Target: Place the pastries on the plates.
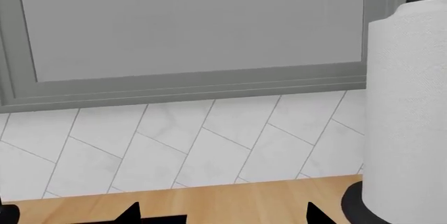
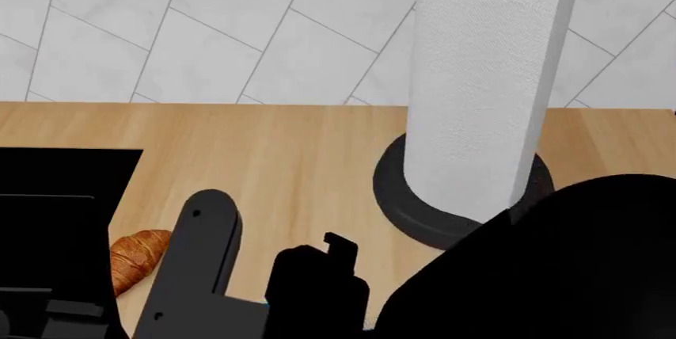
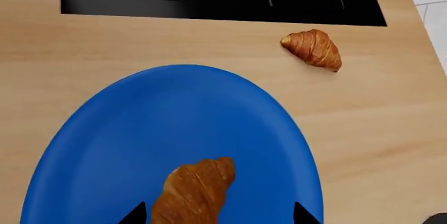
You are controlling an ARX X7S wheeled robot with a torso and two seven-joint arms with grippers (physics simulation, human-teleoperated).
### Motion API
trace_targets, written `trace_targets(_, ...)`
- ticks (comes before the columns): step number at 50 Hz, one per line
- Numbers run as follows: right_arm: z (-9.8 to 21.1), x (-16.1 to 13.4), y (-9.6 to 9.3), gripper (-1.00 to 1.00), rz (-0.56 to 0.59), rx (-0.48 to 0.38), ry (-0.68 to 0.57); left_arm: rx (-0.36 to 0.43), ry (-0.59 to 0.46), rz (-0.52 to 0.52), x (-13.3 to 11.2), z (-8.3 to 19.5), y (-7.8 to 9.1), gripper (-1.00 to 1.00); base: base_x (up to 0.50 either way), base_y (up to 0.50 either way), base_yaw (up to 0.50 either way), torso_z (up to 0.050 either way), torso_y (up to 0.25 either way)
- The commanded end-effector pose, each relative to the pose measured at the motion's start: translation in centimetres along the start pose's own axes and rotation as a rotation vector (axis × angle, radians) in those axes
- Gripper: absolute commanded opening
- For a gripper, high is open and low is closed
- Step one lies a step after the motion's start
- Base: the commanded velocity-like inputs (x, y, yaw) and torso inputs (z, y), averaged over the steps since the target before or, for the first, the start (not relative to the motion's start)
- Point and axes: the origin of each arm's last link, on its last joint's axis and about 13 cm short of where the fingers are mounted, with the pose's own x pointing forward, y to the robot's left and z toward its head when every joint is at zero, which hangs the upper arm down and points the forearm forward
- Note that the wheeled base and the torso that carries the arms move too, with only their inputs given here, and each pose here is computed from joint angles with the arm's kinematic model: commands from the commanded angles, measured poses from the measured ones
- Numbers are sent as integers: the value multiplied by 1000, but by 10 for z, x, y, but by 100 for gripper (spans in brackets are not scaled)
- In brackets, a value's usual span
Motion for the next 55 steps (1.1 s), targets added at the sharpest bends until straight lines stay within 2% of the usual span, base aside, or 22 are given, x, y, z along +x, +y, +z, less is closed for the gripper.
trace_targets(1, 2, -19, 2, 100, -63, 14, -39, 0, 1, 0, 1, 0, 0, 100, 0, 0, 0, 0, 0)
trace_targets(4, -2, -26, 3, 100, -122, 48, -52, 4, 6, 1, 1, -3, 1, 100, 0, 0, 0, 0, 0)
trace_targets(15, -3, -61, 20, 100, -393, 165, -226, 19, 3, -20, 6, 3, 4, 100, 0, 0, 0, 0, 0)
trace_targets(23, -10, -67, 28, 100, -509, 235, -307, 20, -16, -2, 11, 12, 9, 100, 0, 0, 0, 0, 0)
trace_targets(33, -30, -71, 38, 100, -680, 399, -488, 14, -24, 1, 15, 17, 9, 100, 0, 0, 0, 0, 0)
trace_targets(40, -36, -70, 45, 100, -780, 460, -571, 16, -20, 6, 14, 17, 11, 100, 0, 0, 0, 0, 0)
trace_targets(45, -41, -65, 51, 100, -831, 521, -629, 36, 10, -43, 19, 24, 14, 100, 0, 0, 0, 0, 0)
trace_targets(47, -43, -64, 53, 100, -844, 543, -653, -14, 36, -103, 23, 31, 16, 100, 0, 0, 0, 0, 0)
trace_targets(48, -45, -62, 54, 100, -841, 547, -655, 47, 33, -94, 27, 33, 17, 100, 0, 0, 0, 0, 0)
trace_targets(52, -53, -57, 54, 100, -869, 603, -700, 97, 56, -131, 40, 48, 22, 100, 0, 0, 0, 0, 0)
trace_targets(54, -55, -54, 56, 100, -857, 586, -738, 108, 88, -181, 48, 59, 24, 100, 0, 0, 0, 0, 0)
trace_targets(55, -57, -51, 57, 100, -865, 595, -743, 139, 102, -192, 55, 66, 27, 100, 0, 0, 0, 0, 0)
